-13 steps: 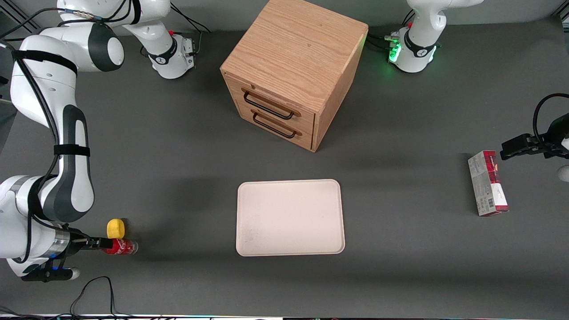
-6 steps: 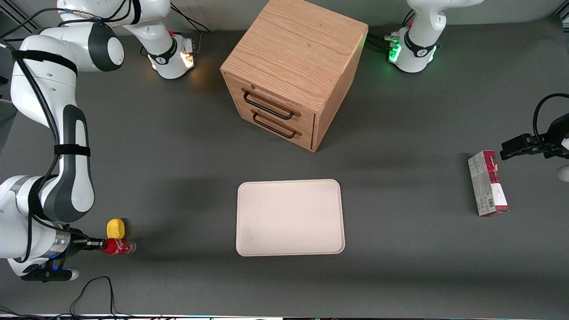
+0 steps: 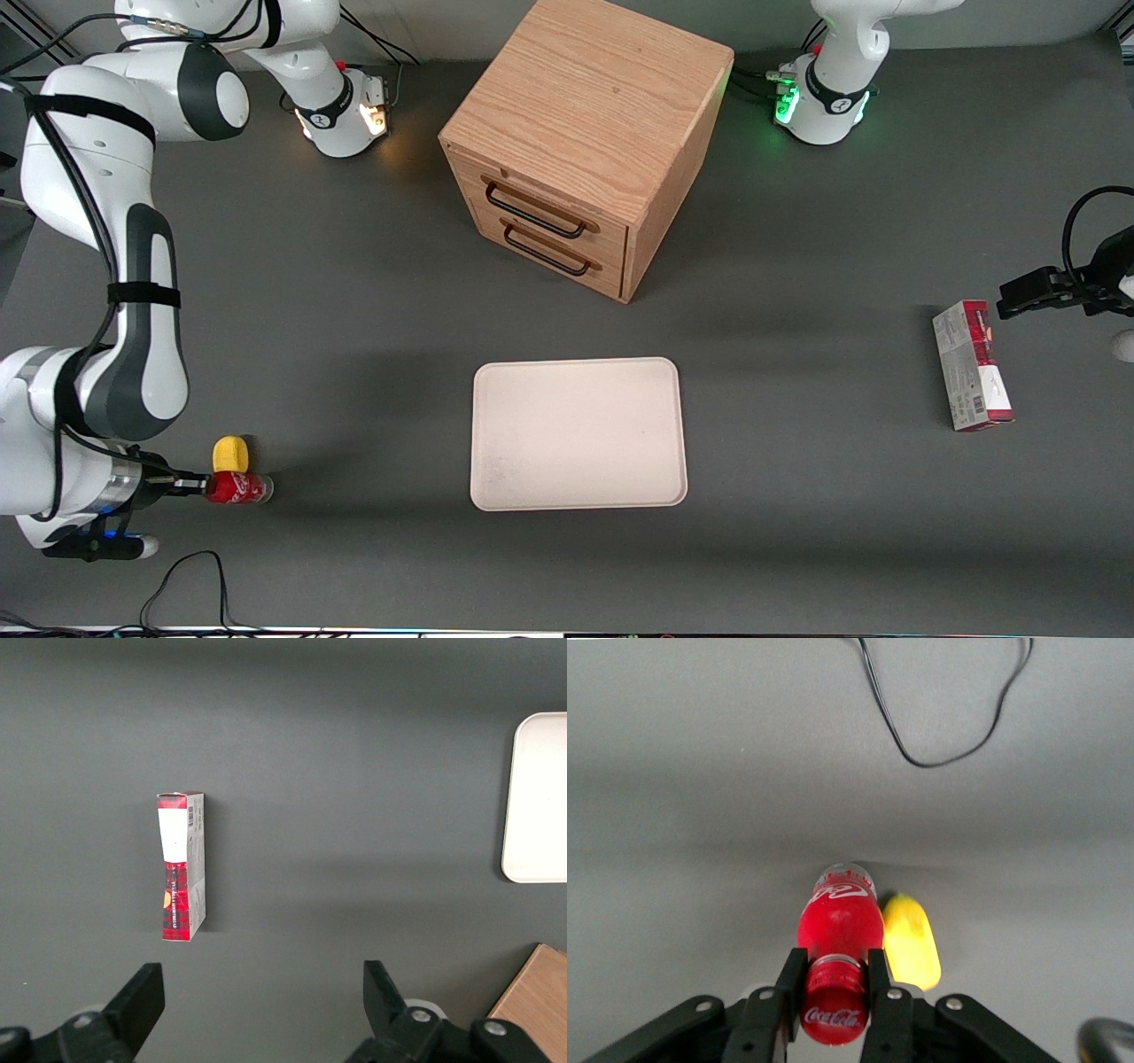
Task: Place coke bottle on tray
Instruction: 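Lift the bottle off the table with the right gripper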
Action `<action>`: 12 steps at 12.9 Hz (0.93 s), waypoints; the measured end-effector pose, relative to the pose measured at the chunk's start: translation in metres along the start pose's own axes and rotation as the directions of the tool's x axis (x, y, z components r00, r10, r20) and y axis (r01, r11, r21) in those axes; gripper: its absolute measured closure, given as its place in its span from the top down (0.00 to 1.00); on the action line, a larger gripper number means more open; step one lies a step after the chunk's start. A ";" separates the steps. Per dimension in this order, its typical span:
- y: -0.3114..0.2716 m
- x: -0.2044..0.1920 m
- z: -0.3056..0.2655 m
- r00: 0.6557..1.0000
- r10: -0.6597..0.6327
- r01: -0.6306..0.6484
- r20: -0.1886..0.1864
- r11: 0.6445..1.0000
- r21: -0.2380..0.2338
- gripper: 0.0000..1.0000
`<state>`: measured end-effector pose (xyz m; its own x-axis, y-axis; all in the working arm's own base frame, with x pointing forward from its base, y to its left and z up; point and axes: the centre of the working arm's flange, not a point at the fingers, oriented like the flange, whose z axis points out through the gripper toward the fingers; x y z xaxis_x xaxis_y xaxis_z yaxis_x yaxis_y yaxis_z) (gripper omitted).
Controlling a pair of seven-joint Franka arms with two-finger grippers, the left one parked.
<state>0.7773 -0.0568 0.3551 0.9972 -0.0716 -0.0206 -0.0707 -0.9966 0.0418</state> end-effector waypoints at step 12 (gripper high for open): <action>0.004 -0.168 -0.235 0.993 -0.058 0.056 0.100 0.998 0.030 0.32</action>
<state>0.6150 -0.0389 0.5935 0.9923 -0.0168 -0.1228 -0.0156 -0.9998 0.0109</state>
